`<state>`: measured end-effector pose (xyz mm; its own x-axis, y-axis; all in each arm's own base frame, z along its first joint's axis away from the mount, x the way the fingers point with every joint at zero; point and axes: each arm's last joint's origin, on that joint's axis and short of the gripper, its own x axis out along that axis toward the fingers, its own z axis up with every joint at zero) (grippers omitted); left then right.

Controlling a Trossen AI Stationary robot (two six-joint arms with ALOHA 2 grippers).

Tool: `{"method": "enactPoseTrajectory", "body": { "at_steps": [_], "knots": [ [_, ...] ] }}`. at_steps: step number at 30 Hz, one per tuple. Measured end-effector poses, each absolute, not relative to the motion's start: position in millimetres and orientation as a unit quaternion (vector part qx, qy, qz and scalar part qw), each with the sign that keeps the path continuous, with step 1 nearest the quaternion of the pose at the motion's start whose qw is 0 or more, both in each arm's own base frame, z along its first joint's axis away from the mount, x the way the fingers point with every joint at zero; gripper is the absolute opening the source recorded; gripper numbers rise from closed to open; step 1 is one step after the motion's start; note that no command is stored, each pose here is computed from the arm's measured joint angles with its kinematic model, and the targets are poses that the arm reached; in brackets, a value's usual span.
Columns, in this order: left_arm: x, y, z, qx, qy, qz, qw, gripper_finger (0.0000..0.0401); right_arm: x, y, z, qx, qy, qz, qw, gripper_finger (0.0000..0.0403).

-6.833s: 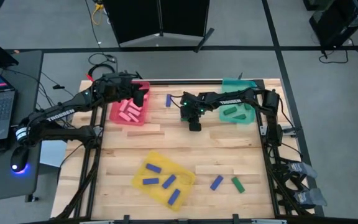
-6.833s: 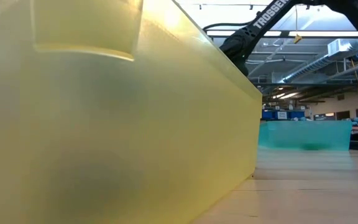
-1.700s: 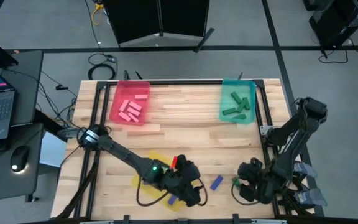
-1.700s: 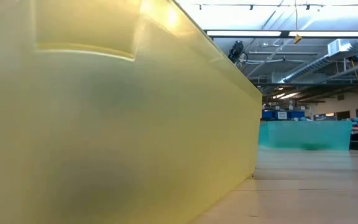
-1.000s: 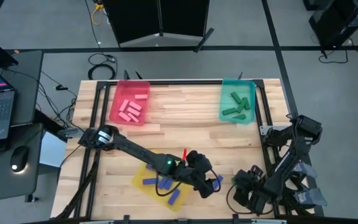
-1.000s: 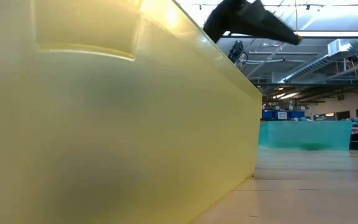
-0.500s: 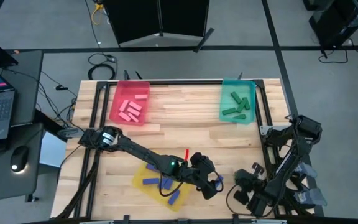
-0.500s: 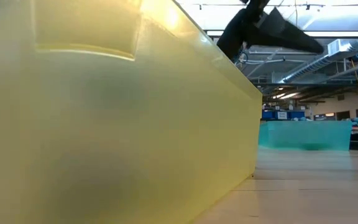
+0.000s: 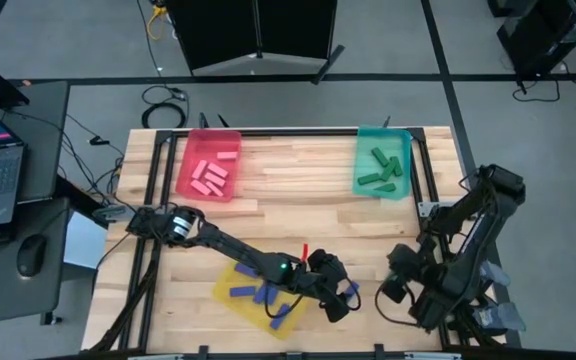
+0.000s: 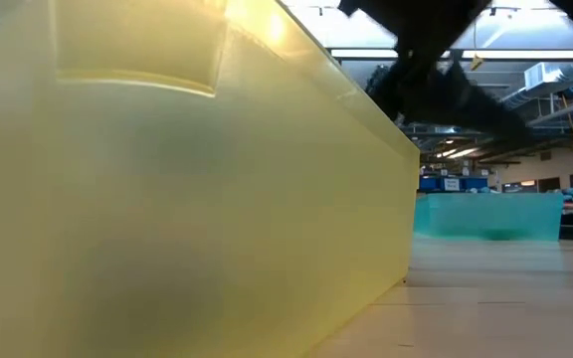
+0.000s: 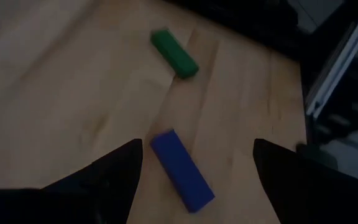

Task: Sort blocks
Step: Put the blue block into the yellow bin

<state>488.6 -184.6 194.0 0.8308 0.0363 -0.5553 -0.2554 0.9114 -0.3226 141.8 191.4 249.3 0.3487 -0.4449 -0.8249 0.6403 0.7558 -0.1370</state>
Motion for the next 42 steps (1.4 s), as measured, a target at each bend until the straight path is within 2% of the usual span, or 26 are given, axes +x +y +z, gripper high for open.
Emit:
{"method": "enactPoseTrajectory", "body": {
  "at_steps": [6, 15, 21, 30, 42],
  "knots": [
    [499.3, -187.0, 167.5, -0.194, 0.340, 0.057, 0.918, 0.0312, 137.3, 181.6, 264.5, 0.103, 0.439, -0.309, 0.837, 0.0027],
    [531.5, -196.5, 150.9, -0.143, 0.384, 0.071, 0.909, 0.0312, 133.4, 173.7, 275.5, 0.115, 0.416, -0.300, 0.851, 0.0141],
    [529.4, -188.1, 137.2, -0.156, 0.406, 0.083, 0.897, 0.0311, 133.7, 174.4, 275.4, 0.117, 0.416, -0.297, 0.852, 0.0186],
    [529.0, -188.2, 132.1, -0.140, 0.410, 0.089, 0.897, 0.0306, 134.7, 174.2, 276.0, 0.109, 0.402, -0.295, 0.860, 0.0193],
    [527.8, -186.0, 110.7, -0.079, 0.430, 0.105, 0.893, 0.0221, 134.6, 174.1, 276.1, 0.107, 0.402, -0.294, 0.860, 0.0192]
  ]
}}
